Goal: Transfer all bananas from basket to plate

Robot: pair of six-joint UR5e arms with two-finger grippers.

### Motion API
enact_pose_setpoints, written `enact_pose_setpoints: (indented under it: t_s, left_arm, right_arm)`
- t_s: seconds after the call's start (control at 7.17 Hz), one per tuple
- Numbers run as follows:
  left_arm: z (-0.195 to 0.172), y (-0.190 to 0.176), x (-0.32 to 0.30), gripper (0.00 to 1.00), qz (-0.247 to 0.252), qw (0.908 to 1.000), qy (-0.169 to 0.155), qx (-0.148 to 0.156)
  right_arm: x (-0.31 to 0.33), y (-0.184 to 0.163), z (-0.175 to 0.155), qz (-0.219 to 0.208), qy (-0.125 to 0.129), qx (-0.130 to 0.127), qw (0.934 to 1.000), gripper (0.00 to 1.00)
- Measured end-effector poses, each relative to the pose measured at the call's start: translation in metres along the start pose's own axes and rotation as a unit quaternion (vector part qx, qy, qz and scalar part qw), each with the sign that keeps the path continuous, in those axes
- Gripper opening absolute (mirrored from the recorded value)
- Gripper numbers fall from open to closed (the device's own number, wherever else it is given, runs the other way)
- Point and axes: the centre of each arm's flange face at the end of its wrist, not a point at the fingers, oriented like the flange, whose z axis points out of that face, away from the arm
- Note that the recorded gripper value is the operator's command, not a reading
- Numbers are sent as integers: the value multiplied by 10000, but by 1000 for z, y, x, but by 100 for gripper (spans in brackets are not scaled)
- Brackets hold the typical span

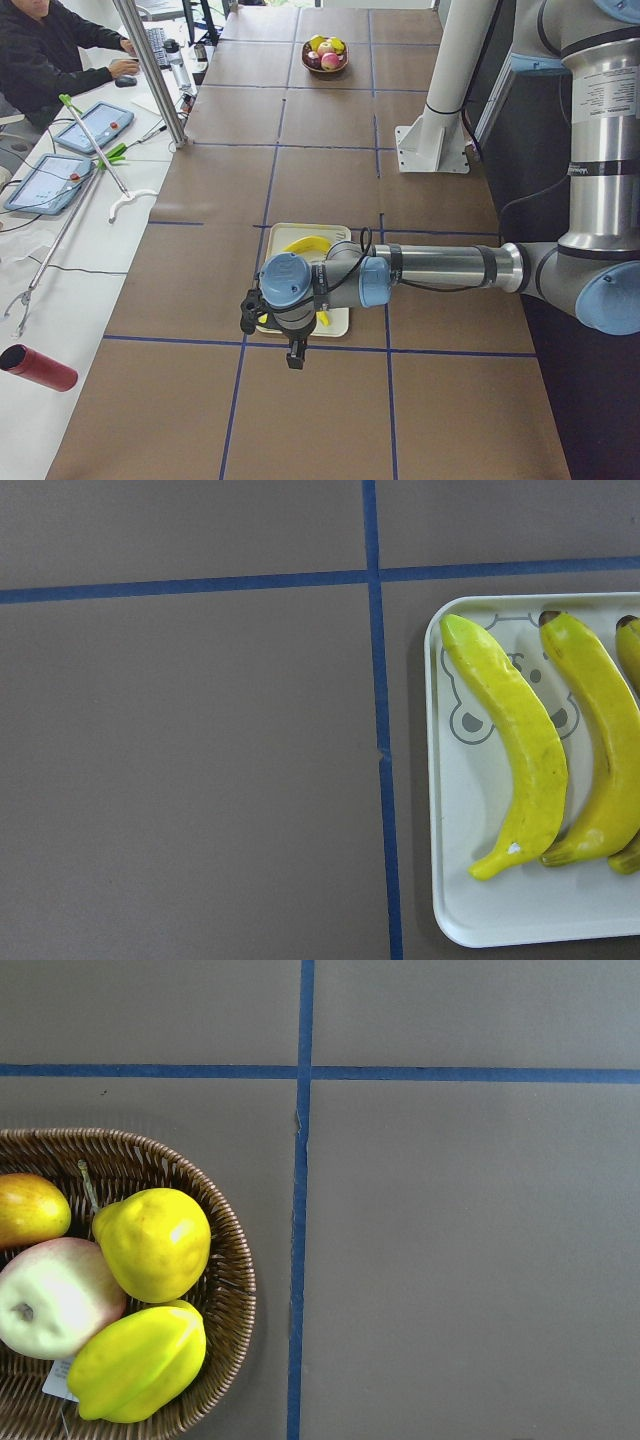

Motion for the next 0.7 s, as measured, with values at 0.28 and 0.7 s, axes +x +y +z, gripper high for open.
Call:
enact_pose_setpoints:
  t_s: [0.28,0.7]
  left_arm:
    - [-1,0,0,99,-3,10000,-1,14]
    - [-5,1,-3,99,-31,10000,-11,54]
  right_arm:
    - [-6,-4,1,-76,13,-12,10000,100]
    - [-9,-7,-1,-111,20,5,9999,100]
